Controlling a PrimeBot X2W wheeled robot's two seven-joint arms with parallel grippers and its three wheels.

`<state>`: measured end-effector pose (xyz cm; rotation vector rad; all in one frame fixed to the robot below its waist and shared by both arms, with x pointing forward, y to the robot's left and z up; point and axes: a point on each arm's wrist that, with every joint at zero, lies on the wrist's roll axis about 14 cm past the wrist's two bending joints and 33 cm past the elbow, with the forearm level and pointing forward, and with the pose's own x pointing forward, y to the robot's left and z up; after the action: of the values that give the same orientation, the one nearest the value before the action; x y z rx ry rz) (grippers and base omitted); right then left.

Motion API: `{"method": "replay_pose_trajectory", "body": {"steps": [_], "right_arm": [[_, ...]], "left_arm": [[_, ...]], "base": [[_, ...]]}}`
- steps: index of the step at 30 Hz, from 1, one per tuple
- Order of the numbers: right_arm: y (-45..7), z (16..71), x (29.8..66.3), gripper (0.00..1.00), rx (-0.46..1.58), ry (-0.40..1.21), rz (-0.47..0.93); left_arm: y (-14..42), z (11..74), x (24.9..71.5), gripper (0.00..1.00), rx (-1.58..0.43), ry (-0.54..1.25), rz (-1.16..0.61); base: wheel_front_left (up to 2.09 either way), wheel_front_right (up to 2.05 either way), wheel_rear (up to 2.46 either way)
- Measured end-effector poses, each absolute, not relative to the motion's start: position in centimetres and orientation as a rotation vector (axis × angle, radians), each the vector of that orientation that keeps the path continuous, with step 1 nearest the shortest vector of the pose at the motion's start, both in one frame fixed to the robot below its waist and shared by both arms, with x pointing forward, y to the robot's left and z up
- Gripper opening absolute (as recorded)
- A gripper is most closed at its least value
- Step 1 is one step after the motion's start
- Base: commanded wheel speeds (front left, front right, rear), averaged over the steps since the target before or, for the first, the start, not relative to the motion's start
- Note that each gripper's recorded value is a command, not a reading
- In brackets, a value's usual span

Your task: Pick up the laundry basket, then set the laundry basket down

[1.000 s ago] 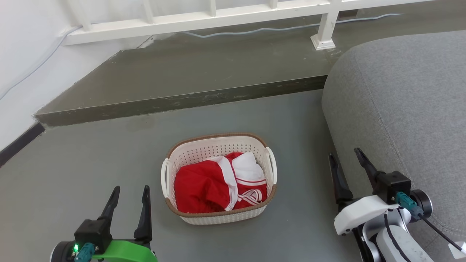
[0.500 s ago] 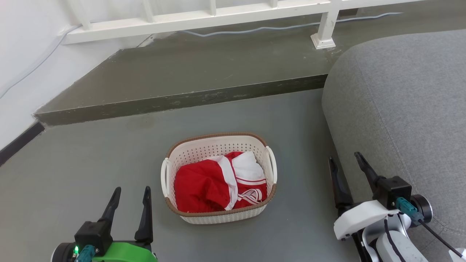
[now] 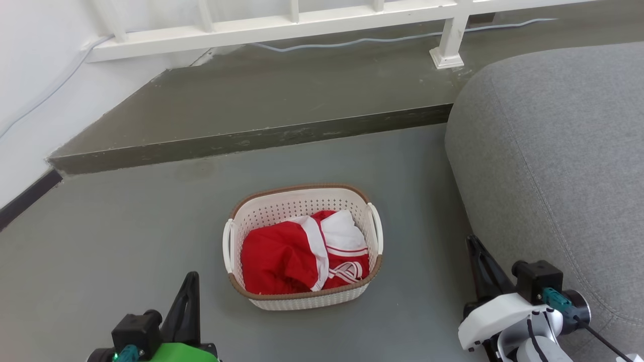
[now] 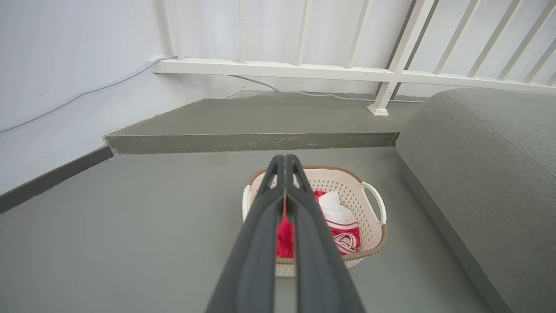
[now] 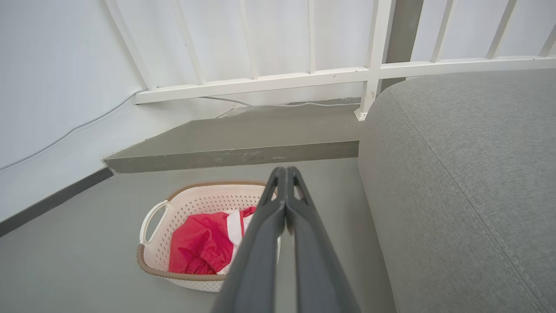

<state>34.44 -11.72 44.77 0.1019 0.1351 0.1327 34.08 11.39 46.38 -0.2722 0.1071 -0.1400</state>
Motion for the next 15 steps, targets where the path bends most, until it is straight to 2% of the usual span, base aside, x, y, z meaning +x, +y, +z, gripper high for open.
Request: {"method": "replay_pose_trajectory", "body": {"steps": [15], "right_arm": [[-12.8, 45.0, 34.4, 0.00, 0.344, 0.162, 0.064]], "left_arm": [[12.5, 46.0, 34.0, 0.00, -0.477, 0.150, -0.079]], "base": [[0.00, 0.00, 0.00]]}}
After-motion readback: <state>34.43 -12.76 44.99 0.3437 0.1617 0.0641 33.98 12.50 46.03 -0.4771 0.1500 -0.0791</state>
